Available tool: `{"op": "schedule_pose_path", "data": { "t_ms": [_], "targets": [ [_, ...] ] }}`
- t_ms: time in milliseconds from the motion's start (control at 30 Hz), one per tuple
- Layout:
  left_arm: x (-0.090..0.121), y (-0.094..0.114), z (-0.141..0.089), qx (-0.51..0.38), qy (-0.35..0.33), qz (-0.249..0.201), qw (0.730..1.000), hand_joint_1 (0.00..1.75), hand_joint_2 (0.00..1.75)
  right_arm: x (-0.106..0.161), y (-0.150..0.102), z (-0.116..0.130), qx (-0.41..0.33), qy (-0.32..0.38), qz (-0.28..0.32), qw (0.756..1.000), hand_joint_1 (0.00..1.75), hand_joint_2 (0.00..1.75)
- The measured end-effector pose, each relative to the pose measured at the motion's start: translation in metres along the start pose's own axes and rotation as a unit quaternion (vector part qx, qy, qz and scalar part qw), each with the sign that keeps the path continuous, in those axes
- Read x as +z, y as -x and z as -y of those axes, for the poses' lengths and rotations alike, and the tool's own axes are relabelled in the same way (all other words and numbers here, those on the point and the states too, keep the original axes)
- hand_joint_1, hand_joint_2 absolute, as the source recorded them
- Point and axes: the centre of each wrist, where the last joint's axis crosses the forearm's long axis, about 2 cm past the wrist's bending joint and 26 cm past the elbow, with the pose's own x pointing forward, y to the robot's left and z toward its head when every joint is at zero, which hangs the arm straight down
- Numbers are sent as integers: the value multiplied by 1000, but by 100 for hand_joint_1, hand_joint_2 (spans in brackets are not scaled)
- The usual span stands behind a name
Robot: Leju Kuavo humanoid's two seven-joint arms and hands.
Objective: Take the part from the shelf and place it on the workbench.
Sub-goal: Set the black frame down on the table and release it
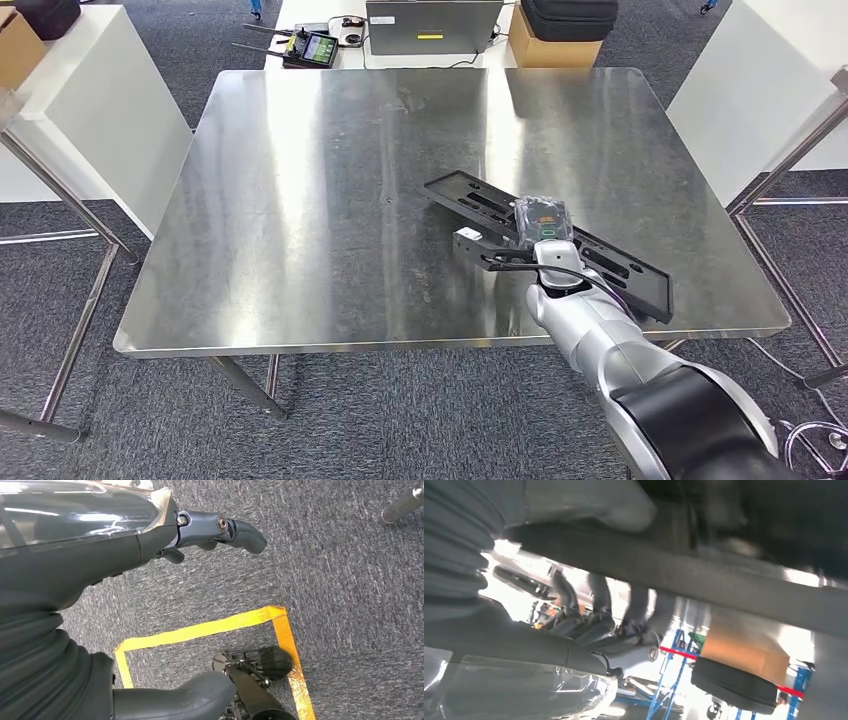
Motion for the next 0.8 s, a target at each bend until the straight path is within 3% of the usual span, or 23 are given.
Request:
{"op": "schedule_pose_path", "data": {
  "t_ms": [133,633,700,800],
  "targets": [
    [-1,-1,0,0,3,-1,1000,0,0,1,7,-5,2,-3,-8,1000,0,0],
    [-1,-1,0,-8,2,-4,1000,0,0,0,13,-6,2,10,-4,1000,0,0],
    [0,-1,0,-11,1,-3,1000,0,0,0,13,-4,-29,26,15,999,0,0],
    [0,-1,0,-14,-3,-1,1000,0,0,0,11,0,-136,63,59,987,0,0]
  ]
}}
